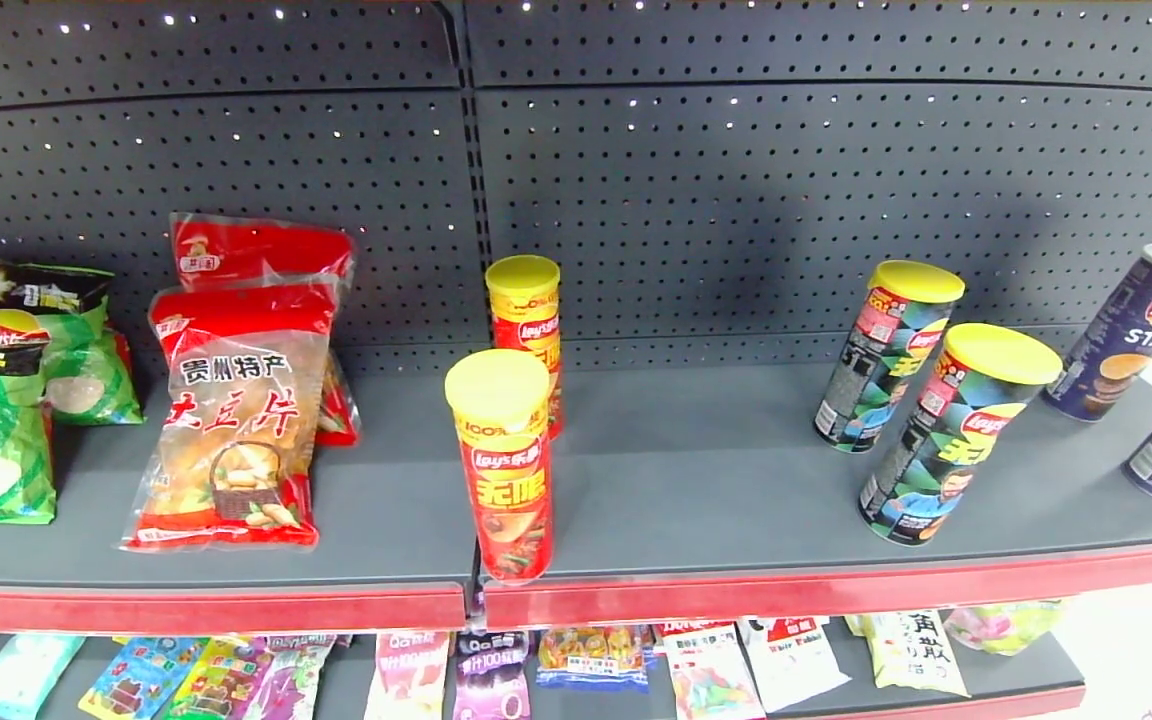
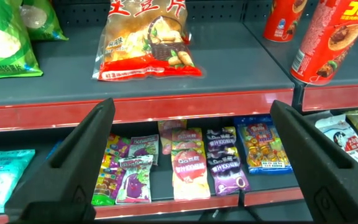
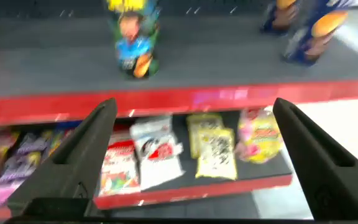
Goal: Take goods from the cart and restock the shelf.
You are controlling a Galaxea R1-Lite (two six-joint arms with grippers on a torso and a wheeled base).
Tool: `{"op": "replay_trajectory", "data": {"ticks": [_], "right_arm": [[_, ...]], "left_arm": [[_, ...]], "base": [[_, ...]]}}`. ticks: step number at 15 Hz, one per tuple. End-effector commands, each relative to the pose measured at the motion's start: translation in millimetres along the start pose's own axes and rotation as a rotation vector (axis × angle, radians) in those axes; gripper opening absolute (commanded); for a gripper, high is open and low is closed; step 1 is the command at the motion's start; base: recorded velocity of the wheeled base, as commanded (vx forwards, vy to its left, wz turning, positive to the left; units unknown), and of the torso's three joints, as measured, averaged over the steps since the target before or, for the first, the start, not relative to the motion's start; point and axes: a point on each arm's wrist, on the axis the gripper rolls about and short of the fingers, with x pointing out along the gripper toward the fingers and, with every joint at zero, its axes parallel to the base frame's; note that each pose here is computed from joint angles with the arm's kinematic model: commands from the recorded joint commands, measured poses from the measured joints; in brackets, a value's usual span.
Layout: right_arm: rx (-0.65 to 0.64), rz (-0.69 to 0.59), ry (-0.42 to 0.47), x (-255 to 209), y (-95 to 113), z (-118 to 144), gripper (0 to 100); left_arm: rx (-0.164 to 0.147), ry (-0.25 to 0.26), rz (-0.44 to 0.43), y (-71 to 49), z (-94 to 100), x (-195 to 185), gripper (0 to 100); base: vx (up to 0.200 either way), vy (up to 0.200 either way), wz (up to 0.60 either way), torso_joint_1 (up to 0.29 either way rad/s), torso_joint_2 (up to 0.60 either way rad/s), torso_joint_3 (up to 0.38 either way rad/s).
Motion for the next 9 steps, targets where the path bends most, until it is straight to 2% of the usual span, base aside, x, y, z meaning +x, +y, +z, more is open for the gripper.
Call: {"op": "replay_trajectory", "data": {"ticks": [1, 2, 5, 9], "right_arm": [[-0.013, 0.135, -0.042, -4.2, 1.2, -6.4, 100], [-0.035, 0.177, -0.046, -7.4, 1.7, -10.7, 100], [0.057, 0.086, -0.034, -6.8, -0.2, -11.6, 100], [0.046, 0.081, -0.033, -6.8, -0.3, -11.7, 100]], "left_arm": [[0.0, 0.0, 0.0, 0.0, -0.1, 0.0, 100], [0.0, 0.0, 0.0, 0.0, -0.1, 0.0, 100], [0.0, 0.0, 0.0, 0.0, -0.1, 0.0, 100], [0.0, 0.0, 0.0, 0.0, -0.1, 0.0, 100]], "base": [[0.0, 0.0, 0.0, 0.0, 0.0, 0.0], [0.0, 0.0, 0.0, 0.0, 0.0, 0.0], [0.0, 0.0, 0.0, 0.0, 0.0, 0.0], [0.0, 0.0, 0.0, 0.0, 0.0, 0.0]]}}
